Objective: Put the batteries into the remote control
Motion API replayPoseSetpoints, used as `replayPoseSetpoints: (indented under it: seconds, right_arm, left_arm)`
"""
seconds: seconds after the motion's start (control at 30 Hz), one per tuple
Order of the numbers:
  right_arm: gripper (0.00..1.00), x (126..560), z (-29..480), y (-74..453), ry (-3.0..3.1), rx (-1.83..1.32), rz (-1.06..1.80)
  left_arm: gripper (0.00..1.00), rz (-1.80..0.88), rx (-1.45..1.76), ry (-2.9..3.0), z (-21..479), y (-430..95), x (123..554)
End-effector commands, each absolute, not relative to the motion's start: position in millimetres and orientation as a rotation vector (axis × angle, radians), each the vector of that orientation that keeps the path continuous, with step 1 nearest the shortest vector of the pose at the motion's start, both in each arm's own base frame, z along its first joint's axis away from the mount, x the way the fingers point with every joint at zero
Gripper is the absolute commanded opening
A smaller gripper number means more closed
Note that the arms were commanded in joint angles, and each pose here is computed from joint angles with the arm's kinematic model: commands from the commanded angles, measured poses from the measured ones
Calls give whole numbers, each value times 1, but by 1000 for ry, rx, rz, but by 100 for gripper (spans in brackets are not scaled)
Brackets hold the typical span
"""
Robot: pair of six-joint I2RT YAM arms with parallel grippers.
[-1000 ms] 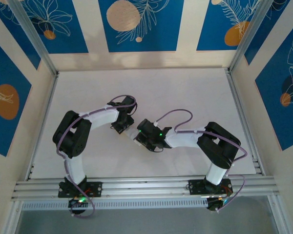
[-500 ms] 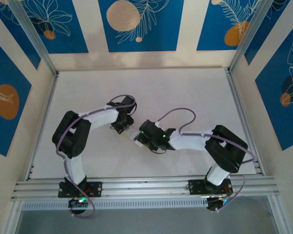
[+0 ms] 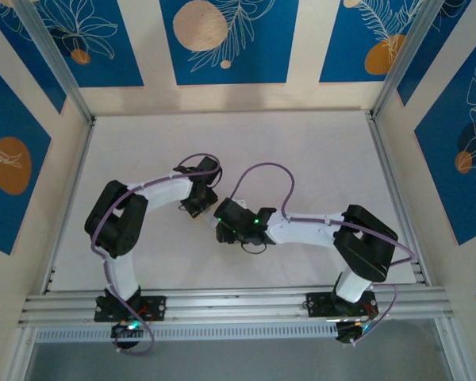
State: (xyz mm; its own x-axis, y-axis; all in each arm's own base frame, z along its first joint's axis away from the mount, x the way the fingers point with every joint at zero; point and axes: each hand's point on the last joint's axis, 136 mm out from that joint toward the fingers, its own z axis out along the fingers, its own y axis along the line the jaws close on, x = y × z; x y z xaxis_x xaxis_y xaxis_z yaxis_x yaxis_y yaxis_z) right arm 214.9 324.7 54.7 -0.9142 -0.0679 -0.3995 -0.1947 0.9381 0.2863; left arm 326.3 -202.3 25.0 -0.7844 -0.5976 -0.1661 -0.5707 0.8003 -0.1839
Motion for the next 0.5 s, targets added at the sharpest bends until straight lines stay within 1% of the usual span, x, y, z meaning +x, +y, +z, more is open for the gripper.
replayPoseSetpoints:
  seconds: [0.0,0.13,0.23,0.27,0.33,0.37,0.47]
  right_arm:
    - [47,216,45,315,2737,-269,341]
    - [47,217,45,322,2739,-214,408]
    - [47,221,44,325,2719,-257,383]
    - [47,222,43,326,2711,-283,374]
    - [47,224,39,326,2710,-317,349]
    - [47,225,38,325,2709,-332,337]
    - [47,225,38,326,2707,-360,334]
  left_arm:
    - [52,-91,-840,2823,19,-200,317]
    - [52,-69,-887,2808,14,-197,311]
    - [52,-79,-885,2814,14,-201,310]
    - [54,-81,-884,2814,14,-202,311]
    - [62,-91,-877,2812,17,-204,313]
    - [65,-93,-871,2811,20,-205,313]
    - [68,-85,-868,2801,24,-203,315]
